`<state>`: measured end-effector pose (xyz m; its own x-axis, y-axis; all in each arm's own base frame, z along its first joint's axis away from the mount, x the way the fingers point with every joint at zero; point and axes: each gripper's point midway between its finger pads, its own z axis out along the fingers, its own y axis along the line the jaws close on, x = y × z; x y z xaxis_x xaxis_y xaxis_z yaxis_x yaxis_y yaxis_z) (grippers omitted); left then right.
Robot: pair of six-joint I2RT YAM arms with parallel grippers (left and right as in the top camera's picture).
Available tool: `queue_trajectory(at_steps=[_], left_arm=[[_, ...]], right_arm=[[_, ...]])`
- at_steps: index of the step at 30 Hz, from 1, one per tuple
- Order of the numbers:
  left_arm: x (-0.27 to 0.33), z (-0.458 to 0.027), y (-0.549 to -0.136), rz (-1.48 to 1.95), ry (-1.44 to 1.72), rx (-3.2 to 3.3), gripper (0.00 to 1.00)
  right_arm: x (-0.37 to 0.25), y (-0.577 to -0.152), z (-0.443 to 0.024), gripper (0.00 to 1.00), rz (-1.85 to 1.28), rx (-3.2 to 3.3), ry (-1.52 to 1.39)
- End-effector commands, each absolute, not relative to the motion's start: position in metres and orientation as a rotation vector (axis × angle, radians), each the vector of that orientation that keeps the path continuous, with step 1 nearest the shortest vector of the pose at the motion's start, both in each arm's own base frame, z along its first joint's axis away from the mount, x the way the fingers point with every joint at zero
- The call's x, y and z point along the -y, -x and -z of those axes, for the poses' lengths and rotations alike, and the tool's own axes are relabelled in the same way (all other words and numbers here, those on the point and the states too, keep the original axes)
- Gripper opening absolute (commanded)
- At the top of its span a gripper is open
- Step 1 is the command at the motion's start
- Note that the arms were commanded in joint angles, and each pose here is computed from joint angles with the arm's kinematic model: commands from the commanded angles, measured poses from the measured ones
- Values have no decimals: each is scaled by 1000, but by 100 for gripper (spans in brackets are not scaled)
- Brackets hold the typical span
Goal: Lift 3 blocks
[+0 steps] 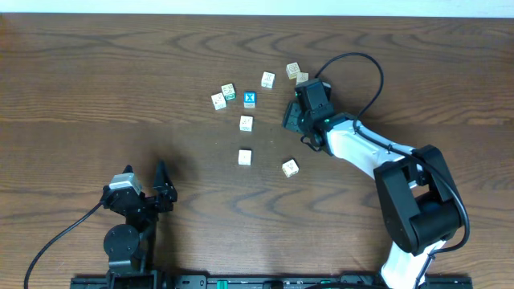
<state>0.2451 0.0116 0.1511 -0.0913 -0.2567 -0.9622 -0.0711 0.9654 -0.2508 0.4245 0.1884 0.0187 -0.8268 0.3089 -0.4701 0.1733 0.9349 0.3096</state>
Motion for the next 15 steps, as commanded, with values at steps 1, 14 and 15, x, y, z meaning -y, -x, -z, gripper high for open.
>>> queue_trajectory(at_steps=[1,14,15], left_arm=[[-12,-137,-244,157,270,-1704,74],[-12,-137,-244,157,270,-1704,73],[-12,-137,-244,157,270,-1704,74]], right_arm=[[-182,-422,-13,60,-255,-2570,-284],[-172,-426,-14,50,-144,-2552,-171],[-172,-426,-15,49,-140,-2550,-152]])
